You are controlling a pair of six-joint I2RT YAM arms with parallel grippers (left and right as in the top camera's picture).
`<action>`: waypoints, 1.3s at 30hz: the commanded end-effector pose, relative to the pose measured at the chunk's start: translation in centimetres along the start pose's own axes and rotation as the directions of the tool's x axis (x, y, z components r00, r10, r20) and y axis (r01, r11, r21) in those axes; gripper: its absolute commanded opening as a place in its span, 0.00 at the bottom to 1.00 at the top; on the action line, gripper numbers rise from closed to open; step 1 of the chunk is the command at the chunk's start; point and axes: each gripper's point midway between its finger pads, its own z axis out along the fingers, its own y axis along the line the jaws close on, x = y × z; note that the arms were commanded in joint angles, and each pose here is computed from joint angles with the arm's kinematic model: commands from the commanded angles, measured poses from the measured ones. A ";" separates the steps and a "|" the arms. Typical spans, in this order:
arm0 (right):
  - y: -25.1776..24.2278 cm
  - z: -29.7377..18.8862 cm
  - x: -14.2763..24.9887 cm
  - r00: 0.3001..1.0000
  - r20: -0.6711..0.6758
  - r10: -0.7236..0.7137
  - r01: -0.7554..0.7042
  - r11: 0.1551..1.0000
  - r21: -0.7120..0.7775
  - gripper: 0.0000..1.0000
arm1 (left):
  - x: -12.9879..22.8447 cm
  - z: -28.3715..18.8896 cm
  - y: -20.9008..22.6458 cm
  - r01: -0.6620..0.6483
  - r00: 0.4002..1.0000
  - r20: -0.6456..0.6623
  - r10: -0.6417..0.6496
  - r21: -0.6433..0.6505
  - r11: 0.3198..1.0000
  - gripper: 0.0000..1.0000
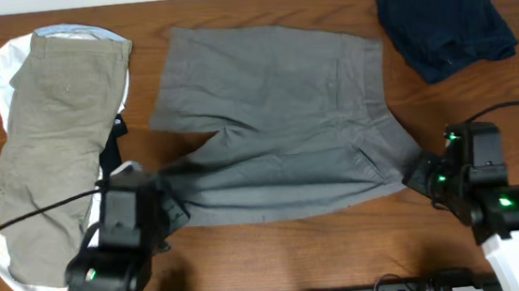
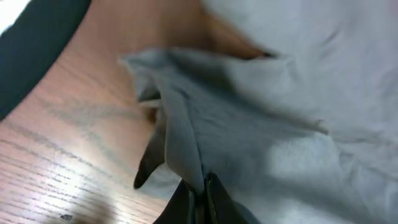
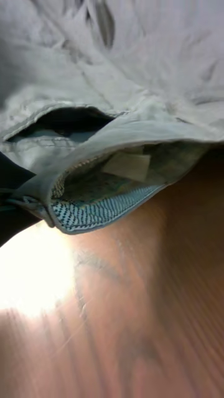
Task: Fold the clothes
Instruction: 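Fold the near legs upward toward the waistband with both grippers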
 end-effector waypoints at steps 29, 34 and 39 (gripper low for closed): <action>4.8 -5.3 -8.5 0.949 0.284 -0.139 0.157 0.987 -0.044 0.01 | -9.9 -3.4 -3.4 -0.076 0.923 0.376 0.076 -0.016 0.997 0.06; 5.9 -1.9 -10.7 0.952 0.273 -0.139 0.156 0.987 -0.040 0.01 | -12.9 0.7 -6.3 -0.110 0.909 0.404 0.103 -0.007 0.994 0.06; 6.1 2.4 -11.6 0.966 0.216 -0.142 0.149 0.989 -0.013 0.01 | -14.7 5.8 -8.2 -0.127 0.907 0.404 0.122 -0.014 0.992 0.06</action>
